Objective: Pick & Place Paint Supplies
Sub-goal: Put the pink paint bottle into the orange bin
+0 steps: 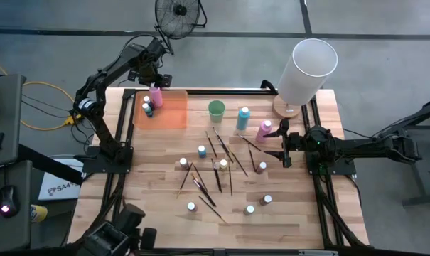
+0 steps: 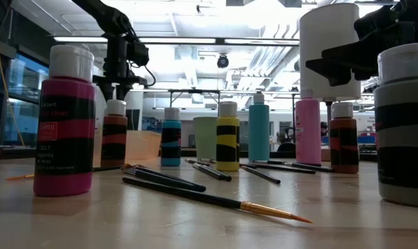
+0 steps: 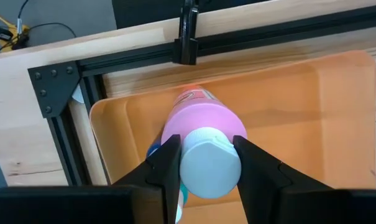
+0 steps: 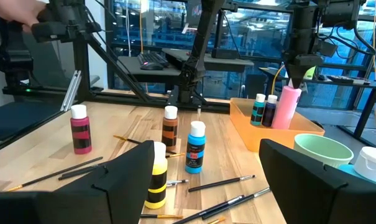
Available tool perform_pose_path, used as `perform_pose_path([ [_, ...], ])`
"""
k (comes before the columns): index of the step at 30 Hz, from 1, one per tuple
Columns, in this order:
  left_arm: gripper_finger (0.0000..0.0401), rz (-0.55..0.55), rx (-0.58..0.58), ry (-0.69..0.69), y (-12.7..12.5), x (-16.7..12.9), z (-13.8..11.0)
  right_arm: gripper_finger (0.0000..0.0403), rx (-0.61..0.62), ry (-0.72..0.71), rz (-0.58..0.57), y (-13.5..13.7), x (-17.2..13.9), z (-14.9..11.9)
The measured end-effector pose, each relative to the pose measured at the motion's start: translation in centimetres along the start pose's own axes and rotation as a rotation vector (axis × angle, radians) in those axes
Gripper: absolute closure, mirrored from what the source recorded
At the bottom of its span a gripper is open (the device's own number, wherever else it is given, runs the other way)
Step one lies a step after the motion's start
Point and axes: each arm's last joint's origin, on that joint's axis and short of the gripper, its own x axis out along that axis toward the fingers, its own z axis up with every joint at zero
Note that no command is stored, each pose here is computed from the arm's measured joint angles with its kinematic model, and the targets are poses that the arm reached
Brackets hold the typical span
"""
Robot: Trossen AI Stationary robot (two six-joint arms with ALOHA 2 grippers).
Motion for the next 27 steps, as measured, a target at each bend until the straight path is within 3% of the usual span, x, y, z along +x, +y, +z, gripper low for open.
perform_pose_path([
  [4,0.0279,-0.001,-0.014,0.002,-0.1,0.0,0.0,0.0117,0.0,-0.001,0.0,0.0,0.0,0.0],
  [12,0.0209,0.005,-0.016,0.016,0.0,0.0,-0.2,0.0117,0.0,0.0,0.0,0.0,0.0,0.0],
  [27,0.0202,-0.019,-0.022,-0.025,0.6,-2.0,-1.0,0.0117,0.0,0.0,0.0,0.0,0.0,0.0],
])
